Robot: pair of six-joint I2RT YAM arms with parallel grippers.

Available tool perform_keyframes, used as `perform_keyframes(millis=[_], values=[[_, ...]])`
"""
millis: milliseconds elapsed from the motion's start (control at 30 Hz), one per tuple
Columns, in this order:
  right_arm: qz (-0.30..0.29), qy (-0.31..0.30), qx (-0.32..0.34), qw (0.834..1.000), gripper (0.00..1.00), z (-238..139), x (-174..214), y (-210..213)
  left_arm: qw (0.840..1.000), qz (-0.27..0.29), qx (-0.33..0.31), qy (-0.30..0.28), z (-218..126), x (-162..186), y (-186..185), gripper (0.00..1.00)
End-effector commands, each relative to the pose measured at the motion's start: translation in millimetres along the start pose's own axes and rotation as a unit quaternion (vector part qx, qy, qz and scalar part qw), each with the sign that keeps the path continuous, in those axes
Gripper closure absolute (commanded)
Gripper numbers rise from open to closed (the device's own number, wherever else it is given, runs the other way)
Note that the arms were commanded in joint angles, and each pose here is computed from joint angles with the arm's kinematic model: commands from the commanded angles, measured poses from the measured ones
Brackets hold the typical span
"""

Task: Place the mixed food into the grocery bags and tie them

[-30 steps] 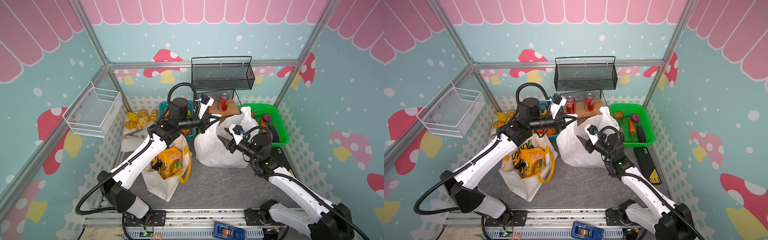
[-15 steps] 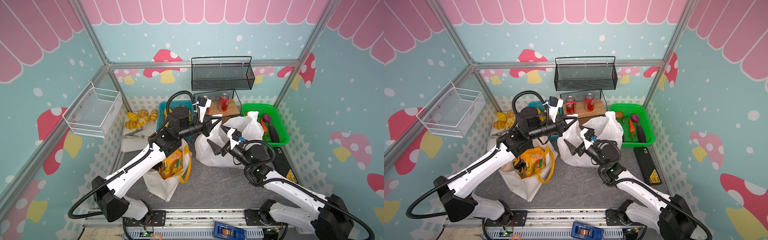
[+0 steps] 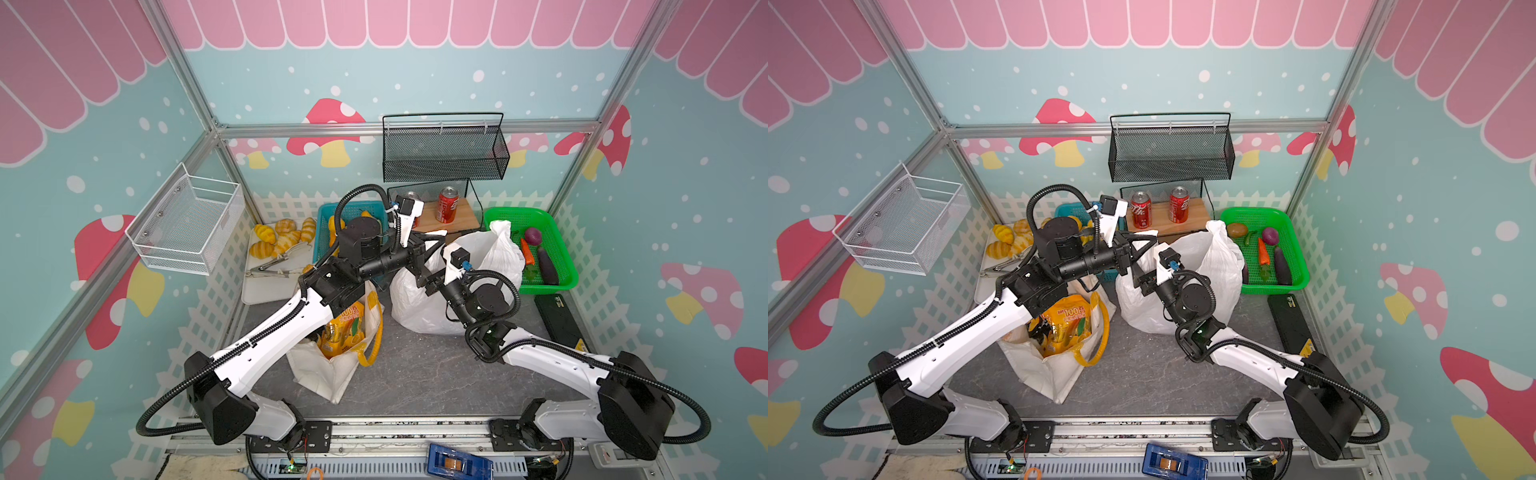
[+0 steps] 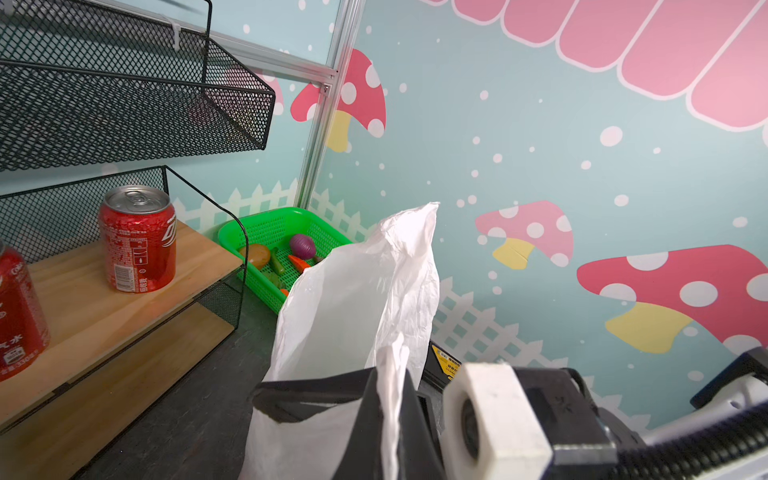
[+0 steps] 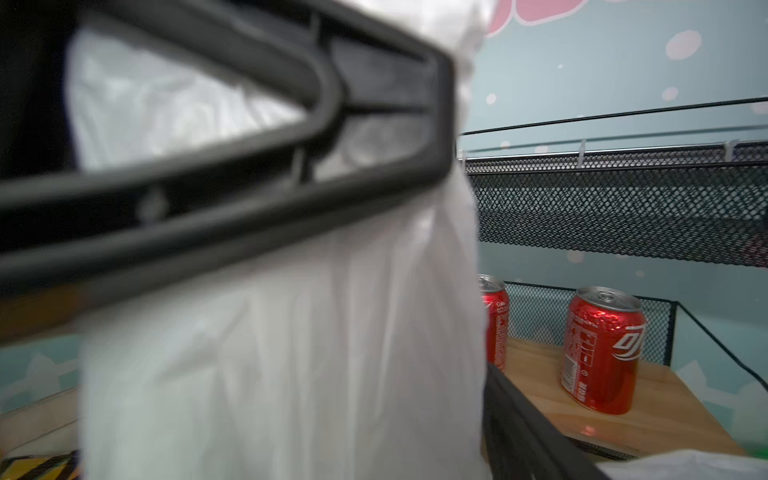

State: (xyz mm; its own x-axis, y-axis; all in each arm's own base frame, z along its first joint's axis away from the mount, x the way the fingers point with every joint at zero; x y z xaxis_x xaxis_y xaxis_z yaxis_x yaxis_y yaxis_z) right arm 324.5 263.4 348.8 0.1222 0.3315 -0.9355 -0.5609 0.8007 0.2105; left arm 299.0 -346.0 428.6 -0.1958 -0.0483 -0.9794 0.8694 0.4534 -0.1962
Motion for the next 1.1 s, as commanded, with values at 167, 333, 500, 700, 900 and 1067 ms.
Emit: perform_keyframes(millis=[167,333,500,700,900,1067], values=[[0.024,0.025,0.028,0.999,0.6,-27.5,60.6,-21.4,0.999,-0.037,0.007,-0.031,-11.8,-16.8,-9.6,1.0],[0.007,0.008,0.003,1.0,0.56,-30.4,44.6,-12.2,0.998,-0.047,0.012,-0.026,-8.9,-12.5,-9.6,1.0],[0.0,-0.022,-0.012,1.0,0.33,-19.6,12.0,-1.8,0.998,-0.055,0.016,-0.026,-6.7,-10.0,-9.4,1.0],[0.011,-0.049,0.0,0.999,0.22,-2.8,-8.6,0.1,0.997,-0.074,0.019,-0.032,-7.1,-10.5,-10.1,1.0],[0.021,-0.077,0.065,0.995,0.25,17.0,-7.7,-17.8,0.992,-0.118,0.027,-0.043,-8.7,-12.9,-11.9,1.0],[0.017,-0.046,0.086,0.995,0.47,22.2,35.1,-28.7,0.987,-0.15,0.026,-0.05,-11.7,-13.6,-11.5,1.0]])
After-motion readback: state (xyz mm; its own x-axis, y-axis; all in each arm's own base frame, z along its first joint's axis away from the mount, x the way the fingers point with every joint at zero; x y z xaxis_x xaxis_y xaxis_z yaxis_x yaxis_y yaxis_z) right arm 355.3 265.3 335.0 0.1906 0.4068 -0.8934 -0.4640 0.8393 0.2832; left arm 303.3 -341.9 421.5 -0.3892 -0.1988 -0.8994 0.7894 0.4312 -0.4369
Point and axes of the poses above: each gripper's point midway between its finger pads, its own z axis out along the fingers, its own y axis along the line the jaws close on, x = y × z, the point moved 1 cm from there along -z, back along the fingers, and after that the axes turned 11 degrees about z, right-handed, at the moved point
